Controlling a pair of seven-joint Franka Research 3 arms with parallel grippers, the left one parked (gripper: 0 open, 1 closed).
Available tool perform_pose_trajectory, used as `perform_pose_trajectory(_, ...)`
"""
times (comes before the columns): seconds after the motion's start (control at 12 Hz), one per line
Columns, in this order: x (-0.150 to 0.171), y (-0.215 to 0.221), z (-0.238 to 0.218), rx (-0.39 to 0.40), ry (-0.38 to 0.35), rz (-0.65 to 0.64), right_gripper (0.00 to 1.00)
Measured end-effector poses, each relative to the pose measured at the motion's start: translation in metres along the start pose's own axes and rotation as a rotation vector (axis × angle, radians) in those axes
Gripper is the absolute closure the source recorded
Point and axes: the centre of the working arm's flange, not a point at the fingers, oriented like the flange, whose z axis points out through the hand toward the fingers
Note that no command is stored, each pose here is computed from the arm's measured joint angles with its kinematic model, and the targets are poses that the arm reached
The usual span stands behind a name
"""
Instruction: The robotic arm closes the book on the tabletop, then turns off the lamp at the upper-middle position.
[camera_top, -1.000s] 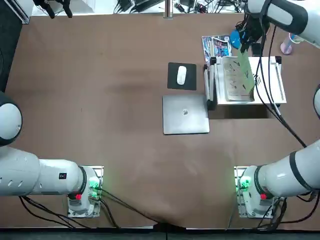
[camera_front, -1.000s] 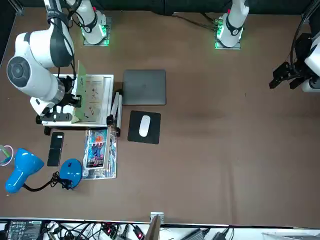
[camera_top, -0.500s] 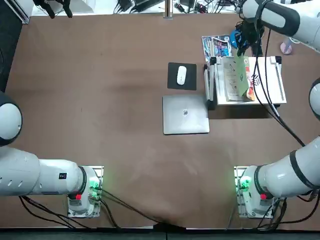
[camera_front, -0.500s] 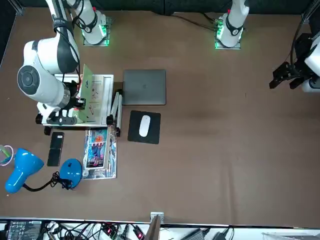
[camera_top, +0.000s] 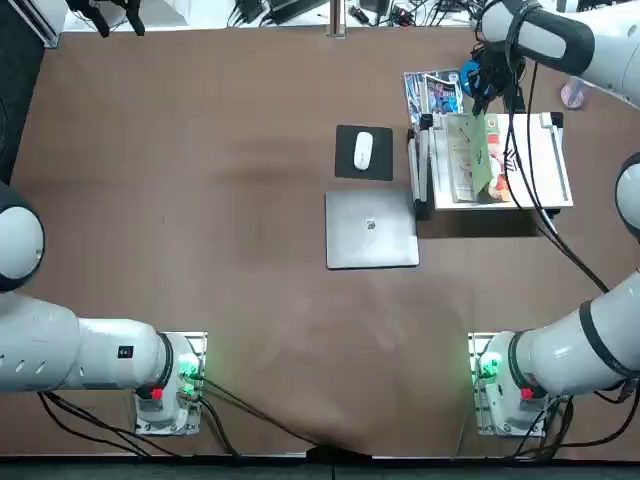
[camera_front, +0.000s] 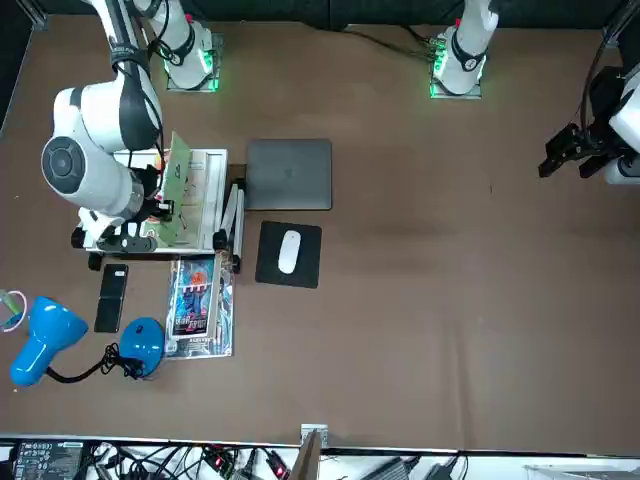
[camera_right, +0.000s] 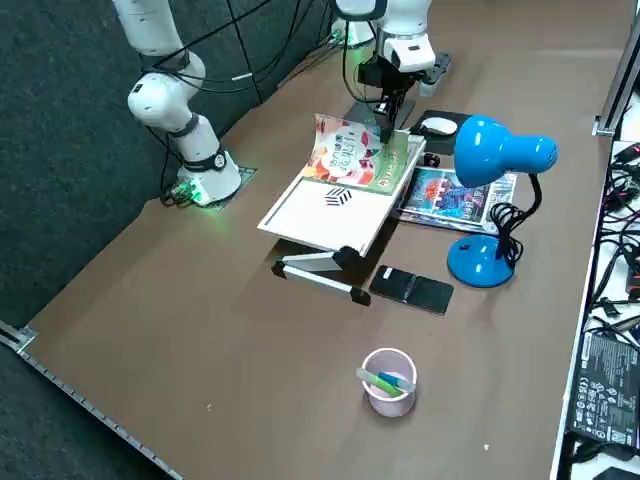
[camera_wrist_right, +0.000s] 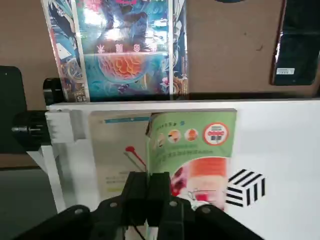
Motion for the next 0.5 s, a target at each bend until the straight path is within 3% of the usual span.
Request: perform_pose_trajectory(0.5,-0.003,-0.019,0.019,0.001,0.033,0.006,0.98)
